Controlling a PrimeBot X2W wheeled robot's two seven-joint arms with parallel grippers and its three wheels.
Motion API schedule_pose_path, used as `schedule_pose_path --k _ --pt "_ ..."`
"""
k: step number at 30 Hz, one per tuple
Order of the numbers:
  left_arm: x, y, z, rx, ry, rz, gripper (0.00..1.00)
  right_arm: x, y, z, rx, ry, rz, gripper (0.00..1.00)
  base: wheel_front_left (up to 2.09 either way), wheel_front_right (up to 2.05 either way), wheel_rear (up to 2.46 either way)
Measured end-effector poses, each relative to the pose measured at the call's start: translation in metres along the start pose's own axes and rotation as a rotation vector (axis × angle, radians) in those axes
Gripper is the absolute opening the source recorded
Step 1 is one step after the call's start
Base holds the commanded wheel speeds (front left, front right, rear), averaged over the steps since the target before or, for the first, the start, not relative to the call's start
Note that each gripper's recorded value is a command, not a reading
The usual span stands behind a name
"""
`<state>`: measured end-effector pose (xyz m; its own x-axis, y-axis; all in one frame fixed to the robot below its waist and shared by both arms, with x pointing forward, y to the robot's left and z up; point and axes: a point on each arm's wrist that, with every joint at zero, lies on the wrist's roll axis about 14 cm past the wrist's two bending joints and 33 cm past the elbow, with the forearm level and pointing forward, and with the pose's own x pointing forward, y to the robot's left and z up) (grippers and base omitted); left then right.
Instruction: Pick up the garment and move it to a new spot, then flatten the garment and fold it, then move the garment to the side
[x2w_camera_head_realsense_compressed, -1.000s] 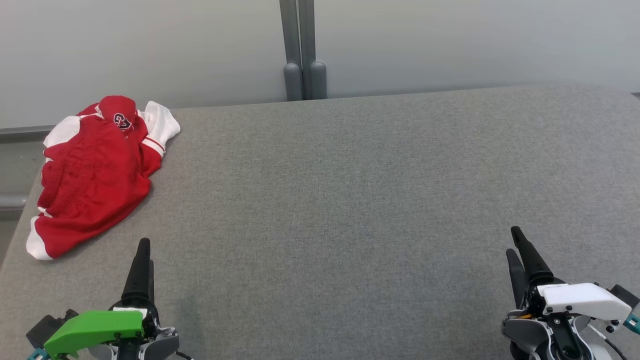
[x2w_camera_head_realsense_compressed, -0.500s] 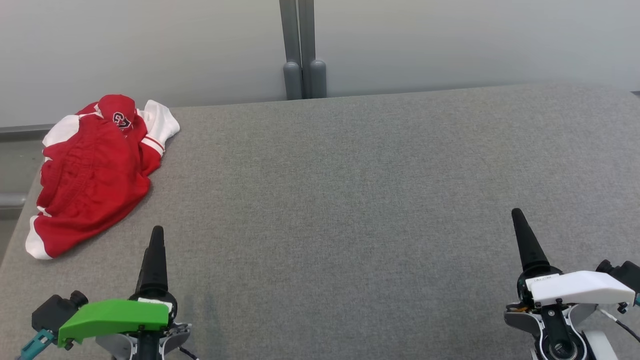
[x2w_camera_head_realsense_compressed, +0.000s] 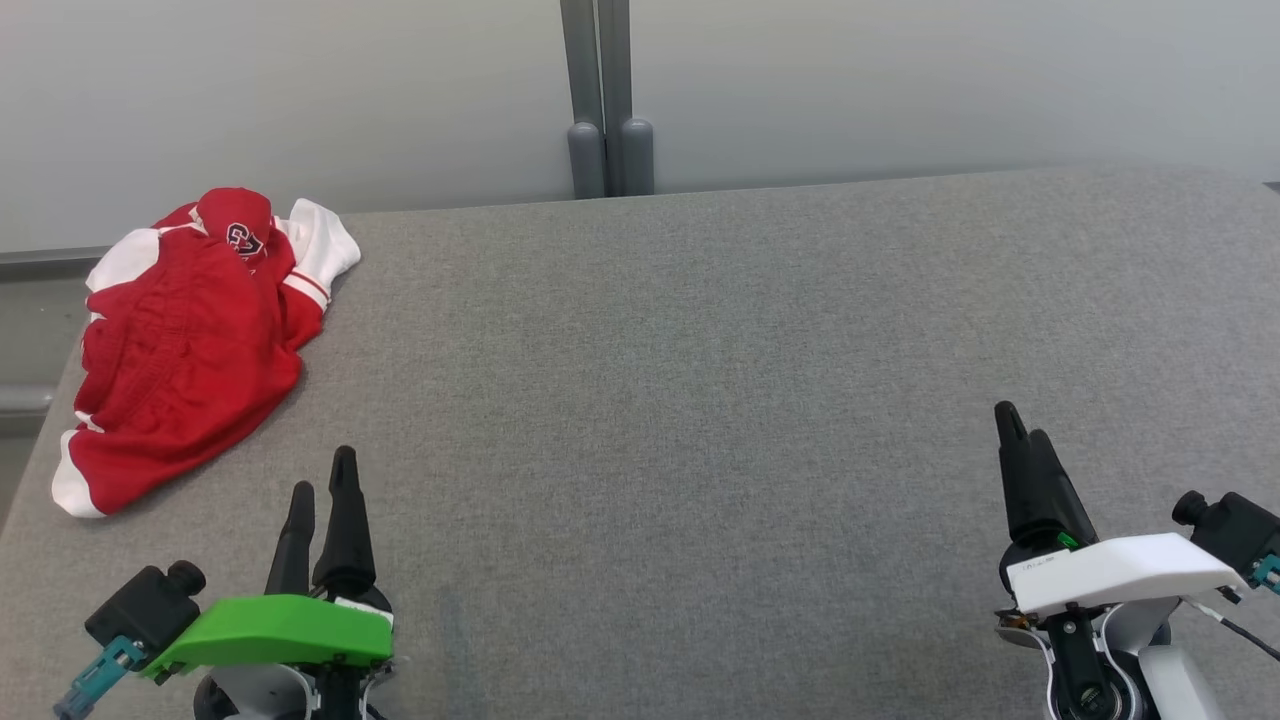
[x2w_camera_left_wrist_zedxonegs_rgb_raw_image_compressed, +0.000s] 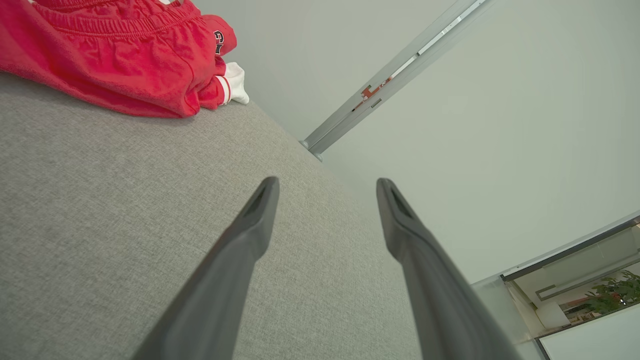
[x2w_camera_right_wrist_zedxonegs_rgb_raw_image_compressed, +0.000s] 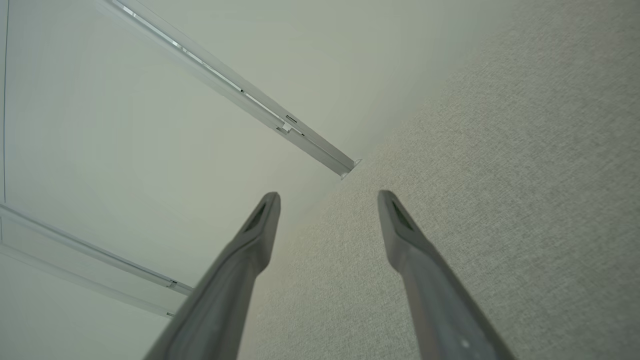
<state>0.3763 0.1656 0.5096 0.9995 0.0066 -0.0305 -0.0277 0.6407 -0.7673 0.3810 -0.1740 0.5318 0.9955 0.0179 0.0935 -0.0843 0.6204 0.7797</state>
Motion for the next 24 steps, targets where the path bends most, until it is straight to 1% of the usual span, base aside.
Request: schedule_pose_path --k 11,24 --pt "-0.003 -0.001 -0.004 0.177 -0.010 -0.004 1.00 -0.001 0.011 -0.006 -0.185 0.009 0.046 1.00 0.00 0.00 0.00" --pt "-0.005 -0.004 -0.009 0.324 -0.019 -0.023 1.00 -0.003 0.022 -0.014 -0.365 0.019 0.098 1.00 0.00 0.00 0.00"
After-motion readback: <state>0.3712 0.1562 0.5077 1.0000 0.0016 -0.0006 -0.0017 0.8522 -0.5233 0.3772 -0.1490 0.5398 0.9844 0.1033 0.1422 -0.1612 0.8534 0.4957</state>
